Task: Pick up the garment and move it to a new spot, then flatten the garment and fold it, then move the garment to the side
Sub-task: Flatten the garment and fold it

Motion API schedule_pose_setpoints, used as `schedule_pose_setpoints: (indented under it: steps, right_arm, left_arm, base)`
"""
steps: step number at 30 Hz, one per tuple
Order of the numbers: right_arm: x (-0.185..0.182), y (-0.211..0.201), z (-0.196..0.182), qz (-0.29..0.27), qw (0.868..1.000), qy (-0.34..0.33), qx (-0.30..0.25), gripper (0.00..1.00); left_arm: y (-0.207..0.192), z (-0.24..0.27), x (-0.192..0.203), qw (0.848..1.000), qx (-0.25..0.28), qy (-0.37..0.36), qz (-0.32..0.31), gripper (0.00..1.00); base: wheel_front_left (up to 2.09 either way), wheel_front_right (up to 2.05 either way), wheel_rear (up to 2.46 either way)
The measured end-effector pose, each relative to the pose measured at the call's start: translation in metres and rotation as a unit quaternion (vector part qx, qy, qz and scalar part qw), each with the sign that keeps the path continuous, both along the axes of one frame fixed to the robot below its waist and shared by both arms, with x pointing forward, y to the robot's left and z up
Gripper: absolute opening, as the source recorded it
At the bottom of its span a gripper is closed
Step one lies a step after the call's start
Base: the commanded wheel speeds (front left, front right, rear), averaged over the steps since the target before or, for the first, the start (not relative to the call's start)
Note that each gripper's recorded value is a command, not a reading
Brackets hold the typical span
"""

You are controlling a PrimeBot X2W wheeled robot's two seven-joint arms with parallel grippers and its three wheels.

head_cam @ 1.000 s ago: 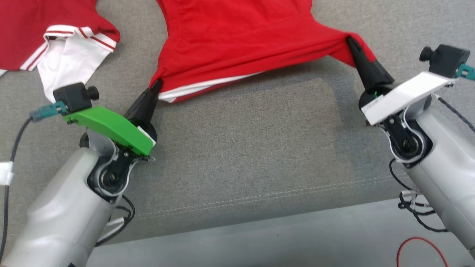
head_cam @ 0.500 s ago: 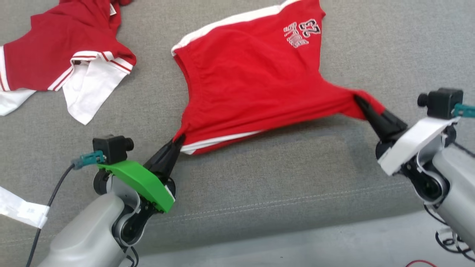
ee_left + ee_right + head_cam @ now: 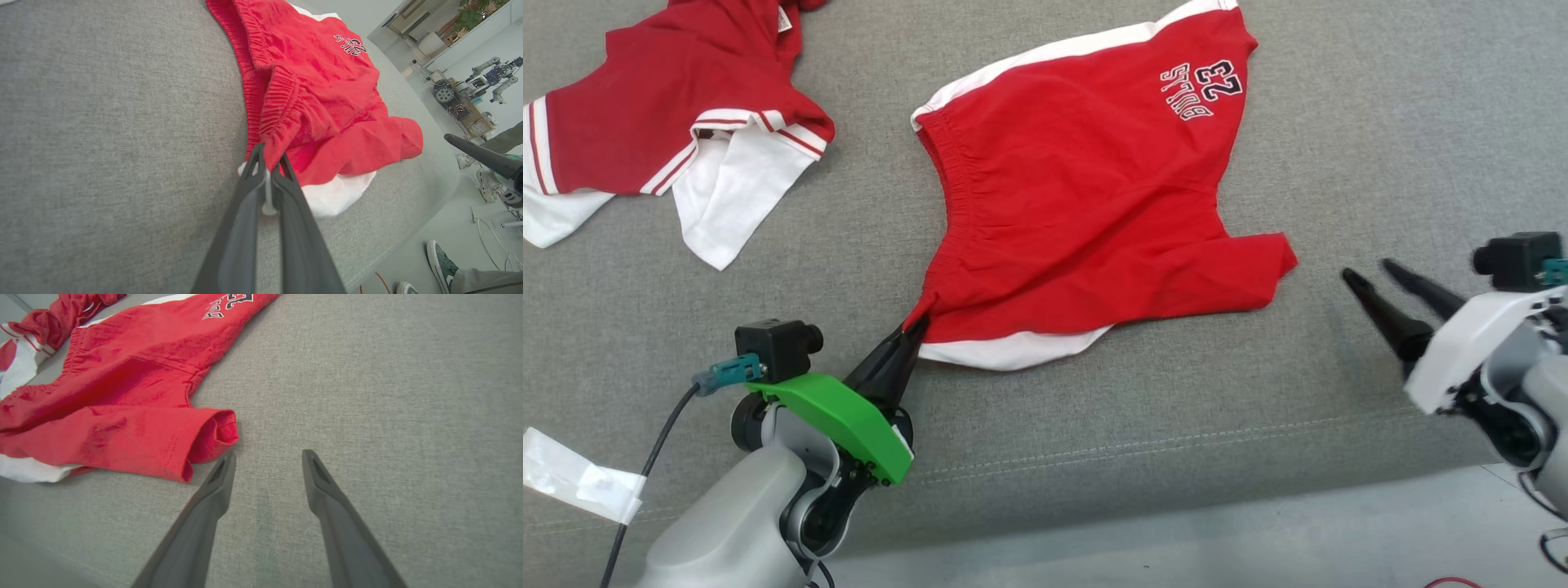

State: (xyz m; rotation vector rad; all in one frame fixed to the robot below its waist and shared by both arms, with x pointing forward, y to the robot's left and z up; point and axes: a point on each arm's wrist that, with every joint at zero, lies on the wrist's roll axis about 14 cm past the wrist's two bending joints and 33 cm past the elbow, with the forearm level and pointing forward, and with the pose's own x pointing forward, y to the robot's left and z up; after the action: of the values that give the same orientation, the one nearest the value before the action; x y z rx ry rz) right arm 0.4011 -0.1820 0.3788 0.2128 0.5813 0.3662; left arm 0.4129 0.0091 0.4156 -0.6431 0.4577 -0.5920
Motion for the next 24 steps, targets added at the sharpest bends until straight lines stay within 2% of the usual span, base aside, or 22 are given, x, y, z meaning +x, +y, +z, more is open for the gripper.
schedule_pose_setpoints:
  steps: [2, 3, 4, 5, 6, 14, 24]
  right_arm:
    - [0.003, -0.021, -0.004, -0.015, 0.999, 0.003, -0.031, 1.00]
    - [0.005, -0.028, -0.004, -0.023, 0.999, 0.002, -0.039, 1.00]
    - [0.007, -0.032, -0.004, -0.030, 0.999, 0.001, -0.042, 1.00]
    - [0.009, -0.033, -0.004, -0.035, 0.999, -0.002, -0.040, 1.00]
    - [0.011, -0.032, -0.005, -0.038, 0.999, -0.002, -0.037, 1.00]
    - [0.022, -0.002, -0.005, -0.042, 0.999, -0.021, 0.011, 1.00]
    - [0.029, 0.010, 0.019, -0.060, 0.995, -0.065, 0.049, 1.00]
  left_arm:
    - [0.003, -0.004, -0.001, 1.000, 0.006, 0.002, 0.002, 0.00]
    - [0.002, -0.004, -0.002, 1.000, 0.006, 0.002, 0.001, 0.06]
    - [0.002, -0.004, -0.003, 1.000, 0.007, 0.002, -0.001, 0.49]
    - [0.000, -0.006, -0.005, 1.000, 0.011, 0.001, -0.006, 0.49]
    - [-0.001, -0.007, -0.007, 1.000, 0.016, -0.001, -0.012, 1.00]
    - [0.010, -0.016, -0.007, 0.999, 0.046, -0.013, -0.008, 1.00]
    - [0.022, 0.011, 0.008, 0.996, 0.057, -0.064, 0.018, 1.00]
  base:
    - [0.00, 0.00, 0.00]
    - [0.00, 0.00, 0.00]
    - [0.00, 0.00, 0.00]
    - [0.00, 0.00, 0.00]
    - [0.00, 0.00, 0.00]
    - [0.00, 0.00, 0.00]
    - [0.00, 0.00, 0.00]
